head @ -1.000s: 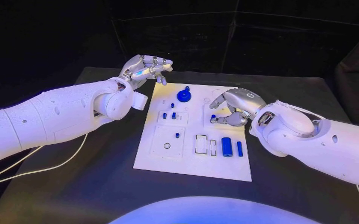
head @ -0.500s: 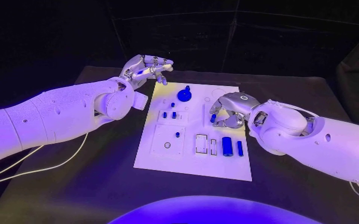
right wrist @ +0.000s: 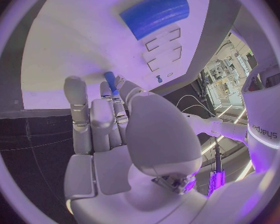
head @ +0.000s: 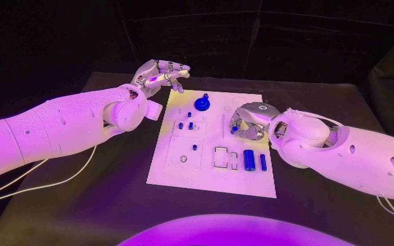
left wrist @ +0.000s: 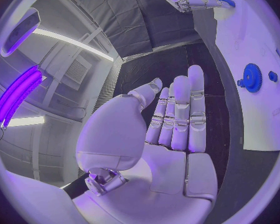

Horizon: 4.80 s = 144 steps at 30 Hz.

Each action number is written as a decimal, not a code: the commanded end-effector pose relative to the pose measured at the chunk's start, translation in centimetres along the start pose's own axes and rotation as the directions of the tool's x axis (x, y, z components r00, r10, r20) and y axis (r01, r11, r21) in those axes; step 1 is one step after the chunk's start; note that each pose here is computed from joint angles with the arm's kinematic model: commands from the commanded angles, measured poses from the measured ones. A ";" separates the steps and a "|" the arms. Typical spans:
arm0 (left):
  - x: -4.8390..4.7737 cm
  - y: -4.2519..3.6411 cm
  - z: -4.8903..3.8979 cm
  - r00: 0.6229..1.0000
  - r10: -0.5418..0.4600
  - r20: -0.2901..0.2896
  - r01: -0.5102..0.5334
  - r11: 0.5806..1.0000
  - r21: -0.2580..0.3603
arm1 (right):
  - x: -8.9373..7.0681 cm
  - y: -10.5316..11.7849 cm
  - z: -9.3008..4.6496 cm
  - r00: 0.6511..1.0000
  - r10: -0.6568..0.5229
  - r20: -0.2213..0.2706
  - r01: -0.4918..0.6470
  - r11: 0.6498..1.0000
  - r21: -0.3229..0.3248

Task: Assemble the parts on the task board

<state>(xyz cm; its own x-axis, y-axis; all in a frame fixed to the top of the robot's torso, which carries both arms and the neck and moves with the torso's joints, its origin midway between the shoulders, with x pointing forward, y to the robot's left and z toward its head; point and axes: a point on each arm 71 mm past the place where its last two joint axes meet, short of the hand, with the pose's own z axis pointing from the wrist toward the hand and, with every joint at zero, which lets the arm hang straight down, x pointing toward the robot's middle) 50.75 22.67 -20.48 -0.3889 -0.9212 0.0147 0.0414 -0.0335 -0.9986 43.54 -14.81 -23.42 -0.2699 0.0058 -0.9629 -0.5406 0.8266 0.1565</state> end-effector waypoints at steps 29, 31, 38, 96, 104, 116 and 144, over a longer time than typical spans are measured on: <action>-0.38 0.02 0.15 1.000 0.003 0.013 -0.004 1.000 0.014 | -2.0 3.6 -2.1 0.976 0.169 0.138 -0.148 0.977 -0.154; -0.34 0.03 0.19 1.000 0.004 0.014 -0.004 1.000 0.017 | -2.0 4.5 -1.8 0.974 0.185 0.128 -0.160 0.969 -0.187; -0.07 0.08 0.38 1.000 0.003 0.011 -0.003 1.000 0.021 | -1.5 7.6 -0.2 0.970 0.237 0.058 -0.210 0.931 -0.298; 0.71 0.10 0.39 1.000 -0.010 -0.014 0.010 1.000 0.008 | 3.4 12.9 4.4 0.994 0.051 -0.093 -0.079 0.940 -0.332; 0.71 0.11 0.41 1.000 -0.010 -0.015 0.011 1.000 0.007 | 3.4 13.6 4.6 0.995 0.036 -0.088 -0.064 0.938 -0.342; 0.71 0.13 0.42 1.000 -0.011 -0.016 0.011 1.000 0.005 | 3.4 14.2 4.6 0.997 0.032 -0.075 -0.057 0.932 -0.359; 0.29 0.38 0.27 1.000 -0.006 -0.010 0.006 1.000 -0.005 | 0.8 9.3 0.5 0.944 0.306 0.124 -0.249 0.906 -0.342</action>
<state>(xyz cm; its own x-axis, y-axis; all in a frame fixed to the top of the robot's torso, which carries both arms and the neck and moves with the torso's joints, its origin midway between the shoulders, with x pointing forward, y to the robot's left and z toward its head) 50.93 22.29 -20.89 -0.3900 -0.9207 0.0134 0.0348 -0.0293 -0.9990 38.43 -6.08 -23.73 -0.2968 0.1991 -0.9340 -0.7376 0.5735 0.3566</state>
